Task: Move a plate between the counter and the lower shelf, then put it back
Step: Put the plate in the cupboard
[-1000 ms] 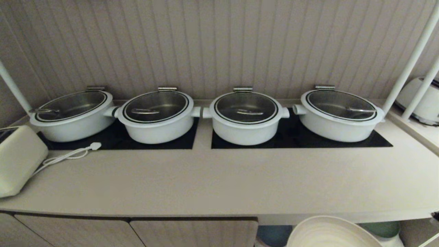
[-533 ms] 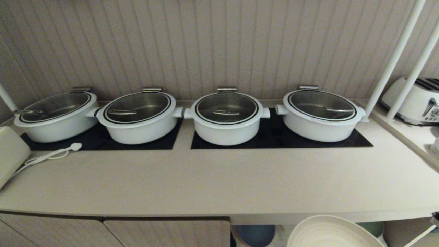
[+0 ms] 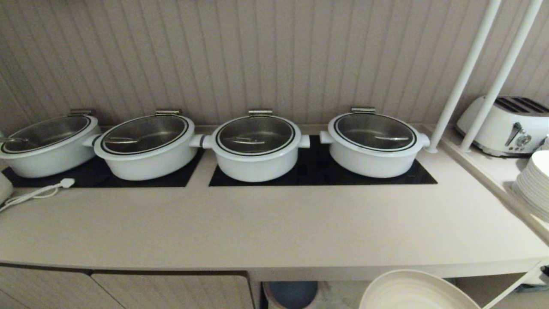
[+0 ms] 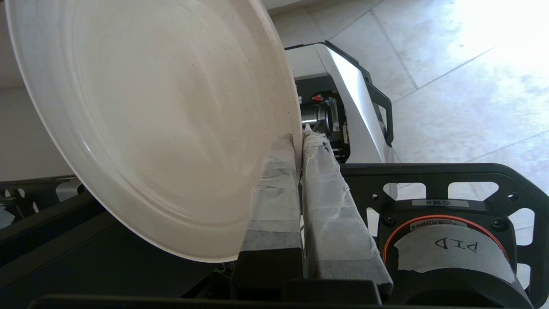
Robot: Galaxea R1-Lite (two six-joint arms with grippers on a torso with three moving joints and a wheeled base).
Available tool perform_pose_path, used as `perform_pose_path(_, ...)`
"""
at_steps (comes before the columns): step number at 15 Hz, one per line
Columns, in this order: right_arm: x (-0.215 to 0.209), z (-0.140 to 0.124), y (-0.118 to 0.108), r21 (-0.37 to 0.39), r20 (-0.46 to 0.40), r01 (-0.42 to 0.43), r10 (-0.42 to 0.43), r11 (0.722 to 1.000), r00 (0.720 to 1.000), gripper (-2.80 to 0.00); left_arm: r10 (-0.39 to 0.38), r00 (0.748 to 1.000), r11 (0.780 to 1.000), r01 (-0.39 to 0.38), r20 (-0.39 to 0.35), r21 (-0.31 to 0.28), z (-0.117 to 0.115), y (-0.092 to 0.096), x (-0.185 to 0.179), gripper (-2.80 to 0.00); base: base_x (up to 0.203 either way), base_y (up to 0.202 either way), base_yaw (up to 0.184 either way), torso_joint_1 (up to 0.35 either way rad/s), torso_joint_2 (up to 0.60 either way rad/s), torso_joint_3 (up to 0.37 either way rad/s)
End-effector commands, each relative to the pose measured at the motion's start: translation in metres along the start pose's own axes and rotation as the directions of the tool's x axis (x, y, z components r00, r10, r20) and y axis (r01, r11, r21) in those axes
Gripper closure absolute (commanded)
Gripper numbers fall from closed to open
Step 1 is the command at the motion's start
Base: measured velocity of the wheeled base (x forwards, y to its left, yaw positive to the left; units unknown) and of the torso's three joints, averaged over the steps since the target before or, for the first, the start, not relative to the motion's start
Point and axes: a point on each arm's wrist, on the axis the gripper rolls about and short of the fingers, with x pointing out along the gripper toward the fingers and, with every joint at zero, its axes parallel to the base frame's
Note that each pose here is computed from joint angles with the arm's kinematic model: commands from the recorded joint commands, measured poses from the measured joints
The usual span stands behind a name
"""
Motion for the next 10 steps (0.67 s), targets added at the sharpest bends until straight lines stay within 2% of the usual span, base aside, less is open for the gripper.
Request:
perform_pose_path(1,0.0003,0.0,0.0,0.003,-0.004,0.002,-0.002,1.0,1.0,0.0,0.0,1.0,1.0,0.0,0.0,0.0,-0.0001,0.0,0.0,0.0,0.0,-0.196,0.002,0.002,0.0,0.002)
perform_pose_path(10,0.0005,-0.0003,-0.0002,0.002,-0.005,0.004,-0.004,1.0,1.0,0.0,0.001,1.0,1.0,-0.001,0.001,-0.004,0.0001,0.0,0.0,0.0,0.0,-0.194,0.001,0.002,0.0,0.003)
